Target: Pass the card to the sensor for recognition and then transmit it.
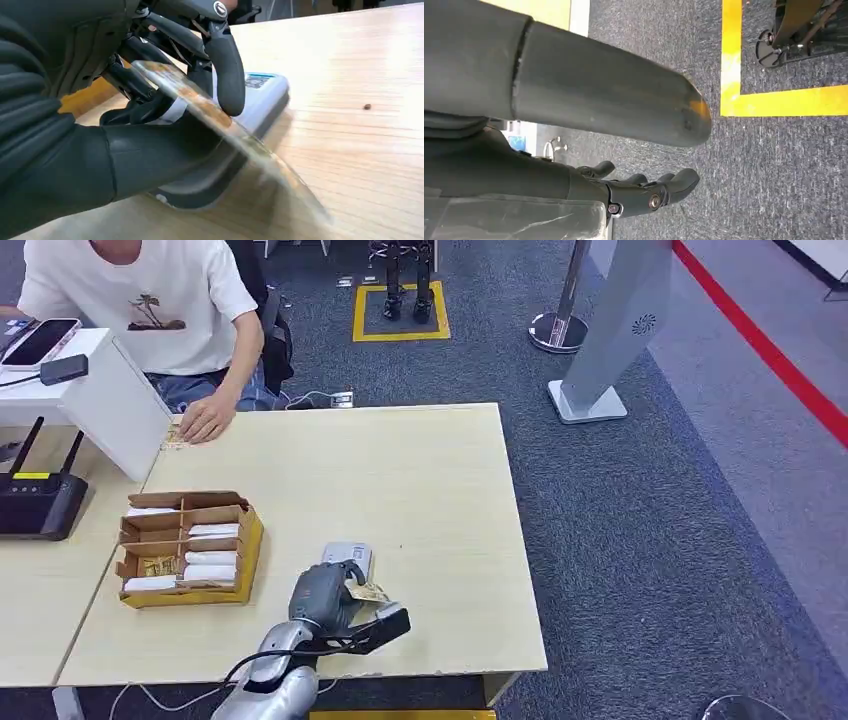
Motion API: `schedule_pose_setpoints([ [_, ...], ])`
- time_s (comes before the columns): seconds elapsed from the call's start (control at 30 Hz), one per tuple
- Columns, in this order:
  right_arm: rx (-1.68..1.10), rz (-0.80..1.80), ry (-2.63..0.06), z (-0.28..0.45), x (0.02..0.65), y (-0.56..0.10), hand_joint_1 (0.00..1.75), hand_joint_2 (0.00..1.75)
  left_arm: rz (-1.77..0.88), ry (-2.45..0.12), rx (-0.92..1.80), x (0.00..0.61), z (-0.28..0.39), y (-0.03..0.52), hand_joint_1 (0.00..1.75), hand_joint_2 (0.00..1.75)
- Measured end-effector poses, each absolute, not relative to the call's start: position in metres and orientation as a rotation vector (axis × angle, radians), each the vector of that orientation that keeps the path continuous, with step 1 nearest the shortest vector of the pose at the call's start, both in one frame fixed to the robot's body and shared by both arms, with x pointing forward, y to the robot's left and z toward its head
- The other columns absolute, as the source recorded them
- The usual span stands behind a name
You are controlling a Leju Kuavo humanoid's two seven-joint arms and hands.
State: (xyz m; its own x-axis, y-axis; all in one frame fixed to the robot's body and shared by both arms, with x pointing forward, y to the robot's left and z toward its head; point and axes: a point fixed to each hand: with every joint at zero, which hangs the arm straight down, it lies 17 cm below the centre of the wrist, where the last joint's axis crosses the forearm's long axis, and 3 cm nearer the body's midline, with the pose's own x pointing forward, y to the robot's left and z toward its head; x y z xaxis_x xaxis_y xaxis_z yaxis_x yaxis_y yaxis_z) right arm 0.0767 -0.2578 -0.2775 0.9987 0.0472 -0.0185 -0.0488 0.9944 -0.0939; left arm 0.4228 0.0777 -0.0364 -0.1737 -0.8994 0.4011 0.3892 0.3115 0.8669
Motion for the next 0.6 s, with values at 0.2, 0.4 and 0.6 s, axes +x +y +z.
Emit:
schedule_pose_setpoints([
  [0.2,-0.094,0.048,0.016,-0.278,0.076,-0.258,0.0,0.0,-1.238,-1.26,0.564,0.426,-0.033,0.088,1.75,1.75],
  [0.4,-0.09,0.05,0.016,-0.278,0.076,-0.257,0.0,0.0,-1.221,-1.274,0.583,0.431,-0.027,0.095,1.75,1.75],
  [0.6,-0.089,0.054,0.018,-0.278,0.075,-0.257,0.0,0.0,-1.195,-1.312,0.609,0.438,-0.014,0.1,1.75,1.75],
])
